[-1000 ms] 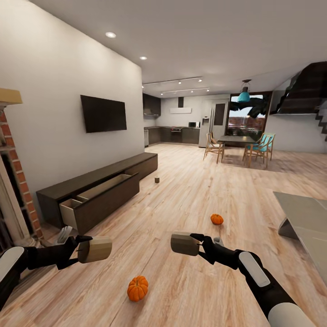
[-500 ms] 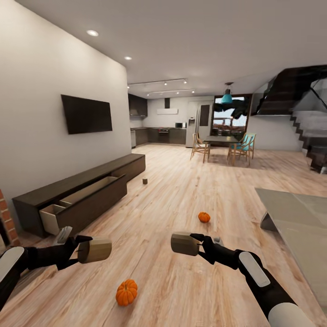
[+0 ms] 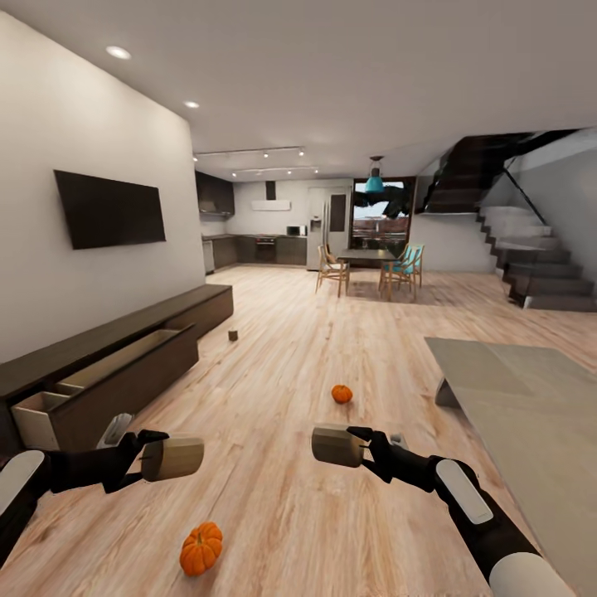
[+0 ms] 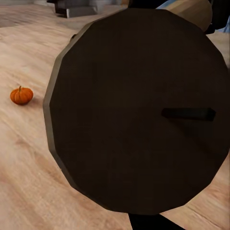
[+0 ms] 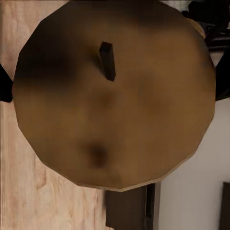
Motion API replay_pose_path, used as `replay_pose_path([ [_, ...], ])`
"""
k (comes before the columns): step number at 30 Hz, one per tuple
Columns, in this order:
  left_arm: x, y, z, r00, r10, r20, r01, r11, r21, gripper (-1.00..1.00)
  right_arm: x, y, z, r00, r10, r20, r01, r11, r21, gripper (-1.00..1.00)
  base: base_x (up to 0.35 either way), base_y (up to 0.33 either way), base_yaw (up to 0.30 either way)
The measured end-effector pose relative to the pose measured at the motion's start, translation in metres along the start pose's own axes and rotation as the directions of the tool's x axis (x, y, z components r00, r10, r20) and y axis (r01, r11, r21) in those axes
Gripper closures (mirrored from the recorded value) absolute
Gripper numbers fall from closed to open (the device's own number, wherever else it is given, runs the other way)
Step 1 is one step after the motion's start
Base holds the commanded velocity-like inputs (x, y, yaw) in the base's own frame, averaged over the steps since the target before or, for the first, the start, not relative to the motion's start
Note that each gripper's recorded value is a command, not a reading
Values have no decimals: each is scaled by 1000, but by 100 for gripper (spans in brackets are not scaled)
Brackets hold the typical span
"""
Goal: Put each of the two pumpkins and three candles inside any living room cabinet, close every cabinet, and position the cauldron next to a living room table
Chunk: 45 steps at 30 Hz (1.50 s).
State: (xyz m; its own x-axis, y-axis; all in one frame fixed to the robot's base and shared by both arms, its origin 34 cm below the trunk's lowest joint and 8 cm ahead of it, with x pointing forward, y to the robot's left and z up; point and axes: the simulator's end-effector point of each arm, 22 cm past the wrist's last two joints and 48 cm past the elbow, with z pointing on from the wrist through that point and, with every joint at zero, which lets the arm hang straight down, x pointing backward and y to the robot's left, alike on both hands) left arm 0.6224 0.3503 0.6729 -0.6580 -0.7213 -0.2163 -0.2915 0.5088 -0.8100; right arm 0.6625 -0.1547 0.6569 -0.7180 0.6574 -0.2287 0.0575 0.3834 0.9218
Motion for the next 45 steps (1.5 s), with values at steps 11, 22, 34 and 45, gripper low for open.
replay_pose_path([
  [11, -1, -3, -2, 1000, 4, 4, -4, 1000, 5, 100, 0, 3, -1, 1000, -4, 1, 4, 1000, -4, 100, 44, -42, -214],
  [22, -1, -3, -3, 1000, 6, 5, -6, 1000, 3, 100, 0, 4, -1, 1000, -6, 1, 6, 1000, -4, 100, 197, -176, -79],
  [34, -1, -2, -3, 1000, 5, 5, -5, 1000, 3, 100, 0, 4, -1, 1000, -6, 1, 6, 1000, -4, 100, 218, -118, -42],
  [45, -1, -2, -2, 1000, 3, 3, -3, 1000, 2, 100, 0, 3, -1, 1000, -5, 2, 5, 1000, -3, 100, 218, -1, 0],
])
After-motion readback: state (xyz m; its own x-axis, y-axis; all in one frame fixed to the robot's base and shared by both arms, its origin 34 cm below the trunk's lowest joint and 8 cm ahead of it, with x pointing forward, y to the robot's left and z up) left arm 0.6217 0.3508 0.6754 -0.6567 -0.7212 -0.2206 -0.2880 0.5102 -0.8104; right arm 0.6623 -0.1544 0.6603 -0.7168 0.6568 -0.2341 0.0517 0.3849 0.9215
